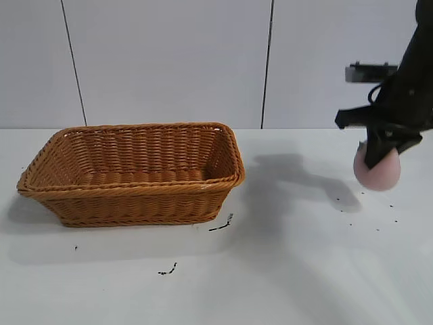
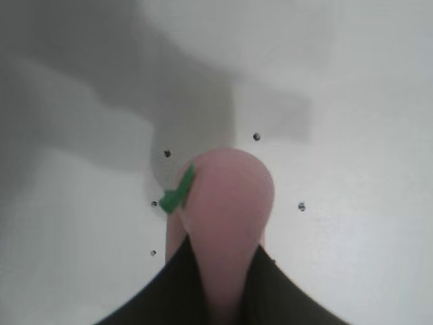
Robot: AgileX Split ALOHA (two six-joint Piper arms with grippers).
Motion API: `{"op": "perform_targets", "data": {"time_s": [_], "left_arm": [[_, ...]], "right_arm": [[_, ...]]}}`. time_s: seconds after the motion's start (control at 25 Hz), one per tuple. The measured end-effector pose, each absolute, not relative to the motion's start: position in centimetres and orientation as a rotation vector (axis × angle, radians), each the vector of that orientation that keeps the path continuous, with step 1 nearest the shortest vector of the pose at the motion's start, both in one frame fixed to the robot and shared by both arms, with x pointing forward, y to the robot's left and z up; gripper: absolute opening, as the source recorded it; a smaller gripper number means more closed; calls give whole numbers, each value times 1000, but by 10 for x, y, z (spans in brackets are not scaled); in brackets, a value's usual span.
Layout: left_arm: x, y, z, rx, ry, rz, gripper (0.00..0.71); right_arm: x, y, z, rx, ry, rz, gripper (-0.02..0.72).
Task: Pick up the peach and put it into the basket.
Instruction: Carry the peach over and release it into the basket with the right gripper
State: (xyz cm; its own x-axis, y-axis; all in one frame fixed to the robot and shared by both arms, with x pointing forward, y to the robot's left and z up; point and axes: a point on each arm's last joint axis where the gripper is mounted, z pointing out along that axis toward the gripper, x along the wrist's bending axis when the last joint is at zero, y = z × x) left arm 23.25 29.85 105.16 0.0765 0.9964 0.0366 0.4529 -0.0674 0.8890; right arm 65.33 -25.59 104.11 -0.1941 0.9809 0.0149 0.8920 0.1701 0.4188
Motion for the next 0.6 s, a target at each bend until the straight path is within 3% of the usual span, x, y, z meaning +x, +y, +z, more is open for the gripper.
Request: {"op": "perform_targets", "data": {"time_s": [0.2, 0.4, 0.6], "left_arm": [[232, 298, 1052, 1622, 1469, 937, 692], [232, 298, 1052, 1622, 1469, 937, 692], [232, 298, 1052, 1622, 1469, 937, 692]], "right_arm": [[665, -213, 1056, 1708, 2255, 537, 25], [673, -142, 1072, 1527, 2324, 663, 25], [666, -67, 1060, 1353, 2443, 723, 25]]}}
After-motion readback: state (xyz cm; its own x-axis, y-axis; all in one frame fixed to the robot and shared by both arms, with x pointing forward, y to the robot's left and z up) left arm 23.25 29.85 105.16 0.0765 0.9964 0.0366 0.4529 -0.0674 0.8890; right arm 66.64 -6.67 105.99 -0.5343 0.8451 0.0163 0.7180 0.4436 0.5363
